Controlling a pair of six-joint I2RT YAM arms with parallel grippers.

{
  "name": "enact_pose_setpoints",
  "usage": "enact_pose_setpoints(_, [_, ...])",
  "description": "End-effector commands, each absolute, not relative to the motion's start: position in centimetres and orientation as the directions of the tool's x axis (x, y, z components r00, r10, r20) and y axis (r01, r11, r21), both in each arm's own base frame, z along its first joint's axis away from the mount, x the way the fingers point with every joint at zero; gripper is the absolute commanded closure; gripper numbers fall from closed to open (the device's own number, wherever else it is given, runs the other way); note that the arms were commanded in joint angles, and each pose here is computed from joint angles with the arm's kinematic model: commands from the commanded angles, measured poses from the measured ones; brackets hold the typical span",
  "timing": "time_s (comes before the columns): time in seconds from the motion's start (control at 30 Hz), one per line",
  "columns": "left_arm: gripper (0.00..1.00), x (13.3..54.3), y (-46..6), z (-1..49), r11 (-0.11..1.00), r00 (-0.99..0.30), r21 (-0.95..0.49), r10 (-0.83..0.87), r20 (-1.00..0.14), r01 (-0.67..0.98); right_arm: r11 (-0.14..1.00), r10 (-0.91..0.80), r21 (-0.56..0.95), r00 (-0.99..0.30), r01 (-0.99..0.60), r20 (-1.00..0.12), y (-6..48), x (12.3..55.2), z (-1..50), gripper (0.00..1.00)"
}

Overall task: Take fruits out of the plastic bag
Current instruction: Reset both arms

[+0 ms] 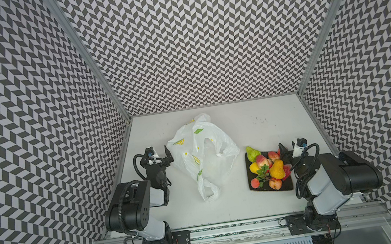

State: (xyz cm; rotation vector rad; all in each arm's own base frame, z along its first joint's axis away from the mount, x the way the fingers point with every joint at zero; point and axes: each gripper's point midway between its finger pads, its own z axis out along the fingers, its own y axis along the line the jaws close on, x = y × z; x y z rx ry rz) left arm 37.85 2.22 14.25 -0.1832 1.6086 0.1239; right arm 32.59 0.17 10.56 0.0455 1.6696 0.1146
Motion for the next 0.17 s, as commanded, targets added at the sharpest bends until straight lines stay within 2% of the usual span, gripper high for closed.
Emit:
enact_pose_setpoints(0.0, [0.0,38.3,2.46,14.24,0.98,-0.047,-0.027,-0.037,-0.998,-0.199,0.996,0.082,0.07,0.221,-0.059,-0.972,0.05,31.44,18.32,0.34])
enact_pose_setpoints(0.13, [0.0,37.66,2.38,14.62,0.981,-0.026,-0.029,-0.034,-0.999,-0.193,0.995,0.101,0.098,0.224,-0.022,-0.969,-0.73,31.45,18.33,0.31])
